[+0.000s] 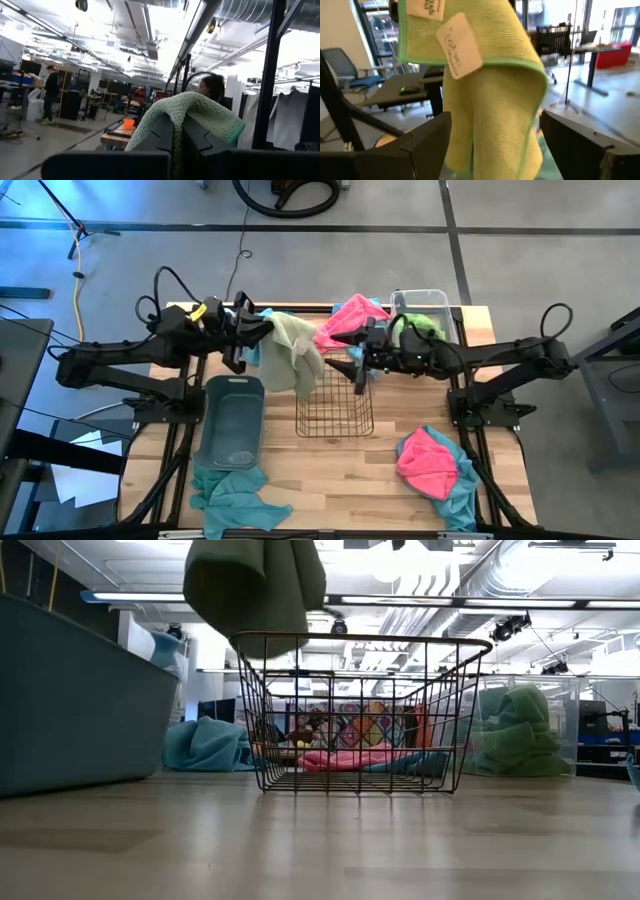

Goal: Sort microfiber towel by color & place in baskets
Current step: Put the light green towel into the transparent bin

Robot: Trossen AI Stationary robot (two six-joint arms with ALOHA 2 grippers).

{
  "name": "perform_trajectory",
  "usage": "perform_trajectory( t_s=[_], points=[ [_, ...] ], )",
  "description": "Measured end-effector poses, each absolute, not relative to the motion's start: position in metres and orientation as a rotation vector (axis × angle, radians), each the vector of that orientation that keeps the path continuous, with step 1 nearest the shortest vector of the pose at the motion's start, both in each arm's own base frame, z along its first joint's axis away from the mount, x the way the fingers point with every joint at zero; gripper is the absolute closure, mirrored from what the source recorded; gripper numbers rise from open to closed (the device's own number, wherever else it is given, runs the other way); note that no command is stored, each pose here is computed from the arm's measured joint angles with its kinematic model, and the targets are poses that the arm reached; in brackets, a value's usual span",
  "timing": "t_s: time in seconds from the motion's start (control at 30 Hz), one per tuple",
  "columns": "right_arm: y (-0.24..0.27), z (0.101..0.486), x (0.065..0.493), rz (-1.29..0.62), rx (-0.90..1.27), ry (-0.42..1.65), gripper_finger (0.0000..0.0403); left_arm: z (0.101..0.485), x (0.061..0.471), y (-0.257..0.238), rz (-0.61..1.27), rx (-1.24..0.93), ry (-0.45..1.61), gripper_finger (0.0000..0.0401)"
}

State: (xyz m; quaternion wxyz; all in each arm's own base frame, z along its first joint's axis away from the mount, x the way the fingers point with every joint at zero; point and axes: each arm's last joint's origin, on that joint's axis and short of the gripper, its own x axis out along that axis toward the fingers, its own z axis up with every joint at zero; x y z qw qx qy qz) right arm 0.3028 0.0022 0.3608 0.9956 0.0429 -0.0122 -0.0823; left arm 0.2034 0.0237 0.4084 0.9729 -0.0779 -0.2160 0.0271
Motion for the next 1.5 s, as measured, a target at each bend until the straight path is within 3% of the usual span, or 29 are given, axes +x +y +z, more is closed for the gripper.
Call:
perform_trajectory(
  t_s=[0.37,0.57,0.9,1.13,1.27,1.33,1.43,1.5],
  points=[
    [0.002,0.359,0.353,-0.15,-0.004,-0.016,0.0098,0.417,0.209,0.025,0.063,-0.148,-0.447,0.0401],
    [0.001,0.366,0.388,-0.239,-0.094,0.002,0.0098,0.419,0.218,0.026,0.06,-0.148,-0.439,0.0401],
    [0.006,0.376,0.427,-0.153,-0.022,-0.035,0.0098,0.424,0.218,0.025,0.062,-0.113,-0.449,0.0401],
    [0.008,0.375,0.432,-0.121,-0.02,-0.032,0.011,0.424,0.218,0.025,0.067,-0.084,-0.446,0.0401],
    [0.008,0.375,0.432,-0.126,-0.02,-0.029,0.0172,0.424,0.218,0.025,0.072,-0.067,-0.446,0.0401],
    [0.008,0.376,0.432,-0.126,-0.018,-0.031,0.0231,0.424,0.218,0.025,0.072,-0.067,-0.445,0.0401],
    [0.008,0.375,0.432,-0.124,0.008,-0.03,0.0352,0.424,0.218,0.025,0.072,-0.067,-0.443,0.0401],
    [0.006,0.375,0.431,-0.121,0.024,-0.029,0.0384,0.424,0.218,0.026,0.08,-0.07,-0.443,0.04]
  ],
)
